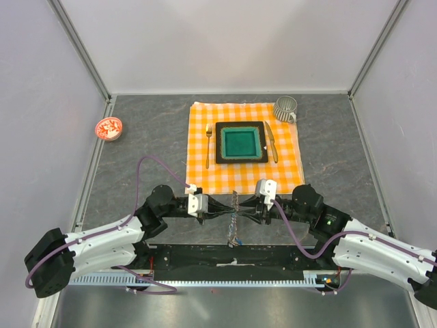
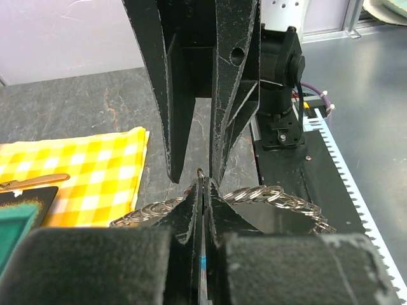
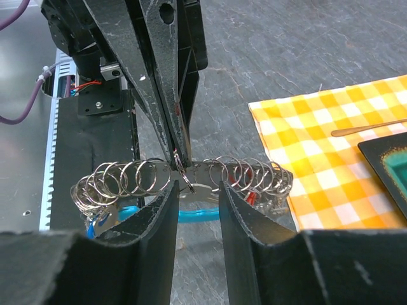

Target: Put the keys on the keyring

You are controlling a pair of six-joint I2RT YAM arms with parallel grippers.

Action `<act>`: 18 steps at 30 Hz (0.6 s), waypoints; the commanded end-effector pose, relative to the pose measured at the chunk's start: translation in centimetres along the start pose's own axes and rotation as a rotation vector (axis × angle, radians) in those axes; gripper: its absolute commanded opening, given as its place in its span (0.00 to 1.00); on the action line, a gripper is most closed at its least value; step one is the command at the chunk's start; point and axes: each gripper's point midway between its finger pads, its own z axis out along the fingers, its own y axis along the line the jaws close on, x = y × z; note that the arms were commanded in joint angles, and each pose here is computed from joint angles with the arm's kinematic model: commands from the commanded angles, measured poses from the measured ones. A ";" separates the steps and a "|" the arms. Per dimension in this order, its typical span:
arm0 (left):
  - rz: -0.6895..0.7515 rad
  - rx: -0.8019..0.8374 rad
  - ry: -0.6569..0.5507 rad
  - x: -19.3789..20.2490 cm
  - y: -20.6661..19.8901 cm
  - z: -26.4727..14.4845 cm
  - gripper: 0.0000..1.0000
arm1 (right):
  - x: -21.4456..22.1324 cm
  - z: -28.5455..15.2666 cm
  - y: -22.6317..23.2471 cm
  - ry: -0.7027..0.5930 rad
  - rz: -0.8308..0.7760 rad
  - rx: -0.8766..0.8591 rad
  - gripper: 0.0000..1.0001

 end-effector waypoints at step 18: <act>0.153 -0.024 -0.182 -6.3 0.7 -0.1 0.02 | -2.1 0.2 0.2 -0.052 -0.011 -0.015 0.00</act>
